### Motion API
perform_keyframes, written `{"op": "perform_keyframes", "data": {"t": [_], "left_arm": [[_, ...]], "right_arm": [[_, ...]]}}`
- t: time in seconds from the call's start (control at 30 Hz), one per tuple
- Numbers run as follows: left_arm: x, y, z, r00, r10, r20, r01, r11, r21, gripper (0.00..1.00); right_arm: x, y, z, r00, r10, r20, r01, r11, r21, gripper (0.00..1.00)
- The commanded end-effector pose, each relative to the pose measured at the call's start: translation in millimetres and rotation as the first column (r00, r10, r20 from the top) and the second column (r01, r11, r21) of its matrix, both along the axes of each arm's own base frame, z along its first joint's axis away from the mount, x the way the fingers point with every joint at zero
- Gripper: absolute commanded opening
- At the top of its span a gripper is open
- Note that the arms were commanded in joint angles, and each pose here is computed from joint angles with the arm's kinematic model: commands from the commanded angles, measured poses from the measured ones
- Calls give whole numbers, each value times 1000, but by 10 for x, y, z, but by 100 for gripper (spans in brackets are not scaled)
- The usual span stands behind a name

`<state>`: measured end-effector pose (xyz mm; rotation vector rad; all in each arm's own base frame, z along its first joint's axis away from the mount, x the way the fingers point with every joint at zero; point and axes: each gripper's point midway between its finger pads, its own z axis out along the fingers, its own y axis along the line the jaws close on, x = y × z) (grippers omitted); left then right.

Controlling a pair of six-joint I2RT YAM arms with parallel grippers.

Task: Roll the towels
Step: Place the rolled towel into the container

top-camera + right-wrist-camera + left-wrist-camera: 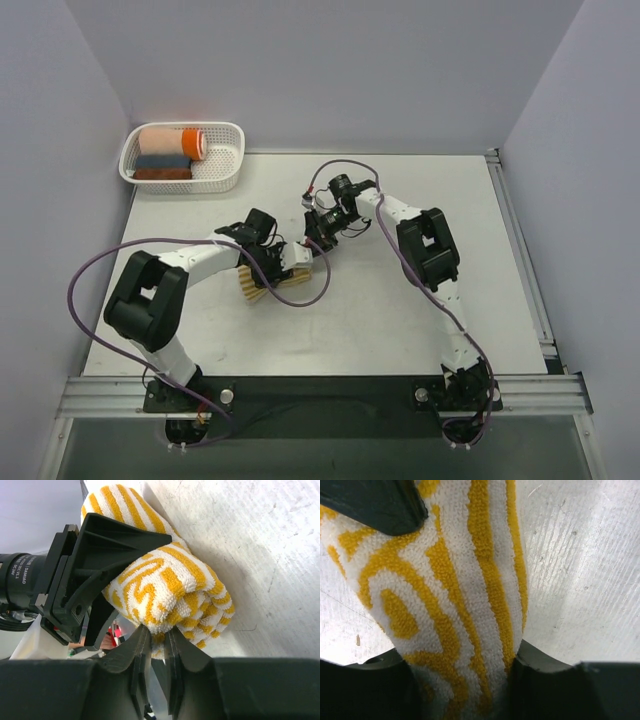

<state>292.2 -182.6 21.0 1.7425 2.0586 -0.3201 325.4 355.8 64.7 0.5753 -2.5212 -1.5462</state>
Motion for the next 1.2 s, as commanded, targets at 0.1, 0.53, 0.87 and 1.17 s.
{"op": "perform_keyframes", "data": {"t": [0.1,0.53,0.87,1.17], "left_arm": [[-510,128,-205,933,130,-337,-123,991,42,21],[678,99,1168,736,558,-383,-657,726,-204,0],[2402,831,2266,517,853,-67,-785,442,-433,0],[3576,1414,2542,343,933,108,-702,331,-631,0]], "right_arm": [[329,-193,176,990,-73,117,73,997,4,56],[473,-1129,1037,933,-262,246,250,965,80,100],[316,-1445,984,927,-301,223,294,954,64,100],[274,-1481,885,932,-295,211,292,955,45,100]]}}
